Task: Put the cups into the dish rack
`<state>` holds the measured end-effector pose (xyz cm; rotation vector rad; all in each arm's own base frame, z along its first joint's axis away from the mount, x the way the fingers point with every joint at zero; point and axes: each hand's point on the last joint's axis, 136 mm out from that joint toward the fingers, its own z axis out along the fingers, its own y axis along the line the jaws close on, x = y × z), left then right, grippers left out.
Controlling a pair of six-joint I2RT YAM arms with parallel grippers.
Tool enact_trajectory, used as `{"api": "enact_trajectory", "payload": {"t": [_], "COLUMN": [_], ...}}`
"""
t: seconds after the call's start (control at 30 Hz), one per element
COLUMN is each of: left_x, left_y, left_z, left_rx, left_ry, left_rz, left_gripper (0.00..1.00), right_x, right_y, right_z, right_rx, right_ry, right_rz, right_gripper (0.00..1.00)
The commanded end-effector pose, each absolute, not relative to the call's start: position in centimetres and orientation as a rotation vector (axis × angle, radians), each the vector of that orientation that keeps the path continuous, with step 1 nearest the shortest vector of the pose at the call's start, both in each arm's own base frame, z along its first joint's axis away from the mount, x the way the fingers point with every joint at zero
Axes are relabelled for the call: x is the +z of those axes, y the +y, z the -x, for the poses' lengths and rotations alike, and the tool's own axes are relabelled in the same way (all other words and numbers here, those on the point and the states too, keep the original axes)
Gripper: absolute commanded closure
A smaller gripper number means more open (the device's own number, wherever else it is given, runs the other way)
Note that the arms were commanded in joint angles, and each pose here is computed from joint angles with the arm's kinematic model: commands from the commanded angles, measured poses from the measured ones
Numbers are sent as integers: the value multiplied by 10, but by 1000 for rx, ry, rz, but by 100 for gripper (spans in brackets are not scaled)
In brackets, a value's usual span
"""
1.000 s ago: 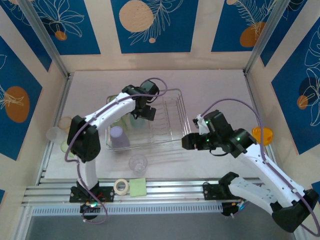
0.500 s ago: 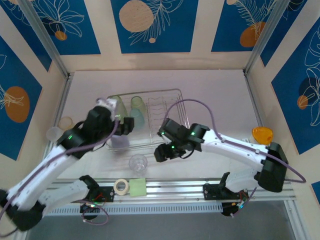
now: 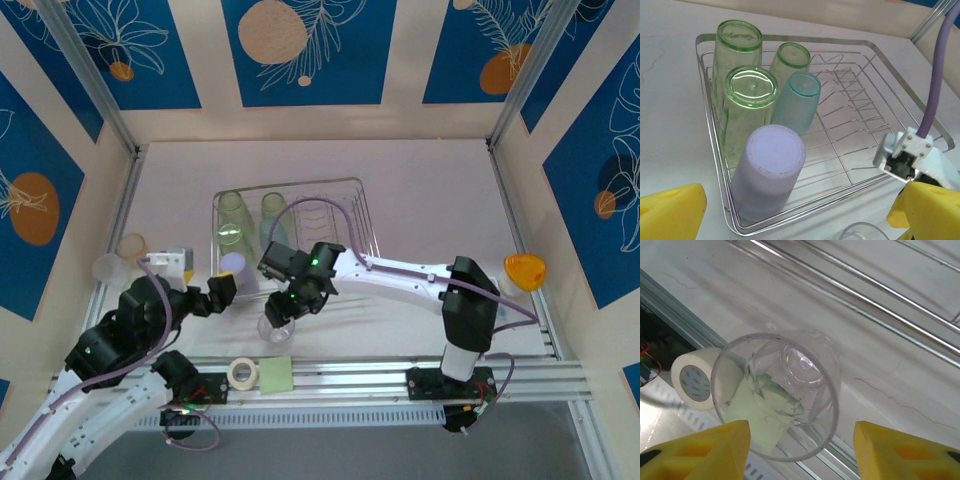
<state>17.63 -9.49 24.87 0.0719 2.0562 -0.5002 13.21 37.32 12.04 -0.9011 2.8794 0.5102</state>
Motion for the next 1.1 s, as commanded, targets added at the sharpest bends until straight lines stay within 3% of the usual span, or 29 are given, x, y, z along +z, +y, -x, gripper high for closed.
{"api": "enact_trajectory", "payload": {"t": [0.0, 0.33, 0.63, 0.93, 1.07], "left_x": [239, 222, 209, 204, 207], "left_y": [-94, -98, -103, -105, -114], "left_z": [-174, -173, -171, -168, -169], "left_rx": [-513, -531, -555, -589, -640], "left_ry": [2083, 2125, 2160, 2157, 2148], "left_rz": [-47, -31, -40, -24, -44], "left_gripper": [0, 0, 0, 1, 0], "right_x": [115, 90, 82, 98, 124], "right_y": [364, 356, 368, 355, 345], "right_z": [-129, -126, -126, -134, -138], "right_rx": [379, 223, 240, 228, 346], "right_ry": [2890, 2906, 2903, 2886, 2855], "right_rz": [958, 1010, 1037, 988, 922], "right_gripper": [43, 47, 66, 100, 100]}}
